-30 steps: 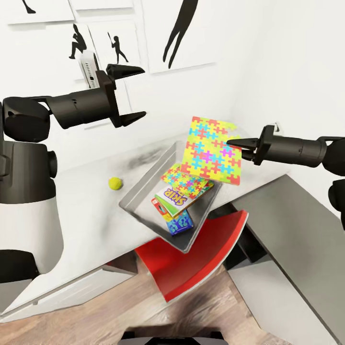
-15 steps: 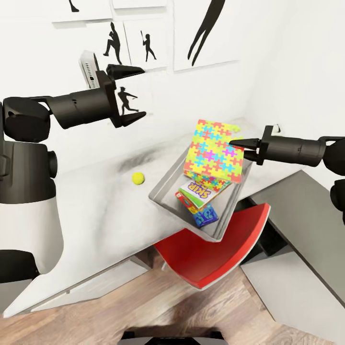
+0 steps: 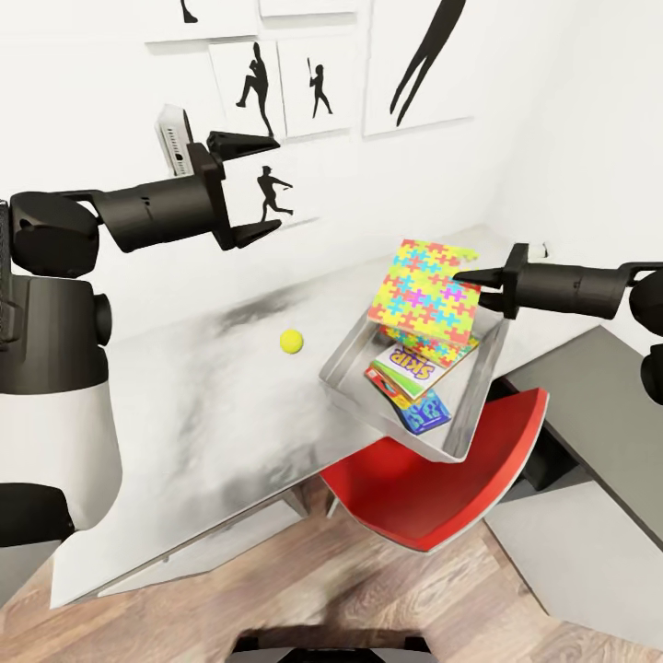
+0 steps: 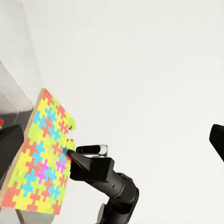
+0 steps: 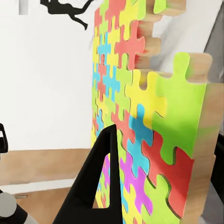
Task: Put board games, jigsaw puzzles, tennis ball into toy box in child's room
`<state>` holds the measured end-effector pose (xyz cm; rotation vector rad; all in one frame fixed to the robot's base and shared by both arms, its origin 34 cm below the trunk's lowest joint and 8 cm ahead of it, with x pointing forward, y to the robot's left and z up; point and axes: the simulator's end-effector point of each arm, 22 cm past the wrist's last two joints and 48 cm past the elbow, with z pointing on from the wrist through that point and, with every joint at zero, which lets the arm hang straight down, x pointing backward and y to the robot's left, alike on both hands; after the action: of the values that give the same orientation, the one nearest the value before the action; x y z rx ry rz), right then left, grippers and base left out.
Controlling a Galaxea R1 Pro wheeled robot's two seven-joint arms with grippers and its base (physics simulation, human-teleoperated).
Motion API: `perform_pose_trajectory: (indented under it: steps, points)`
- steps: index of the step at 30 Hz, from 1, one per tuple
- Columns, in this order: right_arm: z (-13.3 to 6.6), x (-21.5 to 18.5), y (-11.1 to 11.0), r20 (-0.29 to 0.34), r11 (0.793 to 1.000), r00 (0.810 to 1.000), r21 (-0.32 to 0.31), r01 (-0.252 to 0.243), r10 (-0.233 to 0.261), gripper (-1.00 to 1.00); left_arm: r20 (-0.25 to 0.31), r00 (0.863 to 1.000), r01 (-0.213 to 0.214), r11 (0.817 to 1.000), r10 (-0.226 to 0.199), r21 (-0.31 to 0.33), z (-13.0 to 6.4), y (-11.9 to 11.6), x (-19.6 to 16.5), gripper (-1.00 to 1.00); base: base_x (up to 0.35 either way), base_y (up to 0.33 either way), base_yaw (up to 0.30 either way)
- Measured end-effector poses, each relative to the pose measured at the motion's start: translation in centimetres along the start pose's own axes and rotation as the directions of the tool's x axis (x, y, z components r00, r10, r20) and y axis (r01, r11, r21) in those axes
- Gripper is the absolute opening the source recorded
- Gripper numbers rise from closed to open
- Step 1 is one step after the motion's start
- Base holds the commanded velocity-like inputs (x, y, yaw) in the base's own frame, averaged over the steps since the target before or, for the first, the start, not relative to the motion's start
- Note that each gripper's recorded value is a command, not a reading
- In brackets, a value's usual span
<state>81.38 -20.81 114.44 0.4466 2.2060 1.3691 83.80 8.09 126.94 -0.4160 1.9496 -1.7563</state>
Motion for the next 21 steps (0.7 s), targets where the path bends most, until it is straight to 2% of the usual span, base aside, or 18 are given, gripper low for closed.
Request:
perform_pose_trajectory:
  steps: [6, 13, 21]
  points:
    - [-0.1, -0.8, -1.6, 0.040, 0.996, 0.998, 0.072, -0.051, 0.049, -1.00, -0.001, 1.000, -0.002, 1.000, 0.002, -0.013, -0.3, 0.8, 0.0, 1.00, -0.001, 0.027, 0.000]
    - [-0.2, -1.5, -2.3, 0.074, 0.990, 0.993, 0.100, -0.095, 0.088, -1.00, 0.006, 1.000, -0.006, 1.000, 0.006, -0.030, -0.8, 1.5, -0.4, 1.00, 0.000, 0.009, 0.000]
    - [-0.8, -2.5, -2.9, 0.116, 0.987, 0.989, 0.121, -0.108, 0.094, -1.00, 0.009, 1.000, -0.002, 0.999, 0.003, -0.041, -1.1, 2.2, -0.5, 1.00, 0.000, 0.003, 0.000]
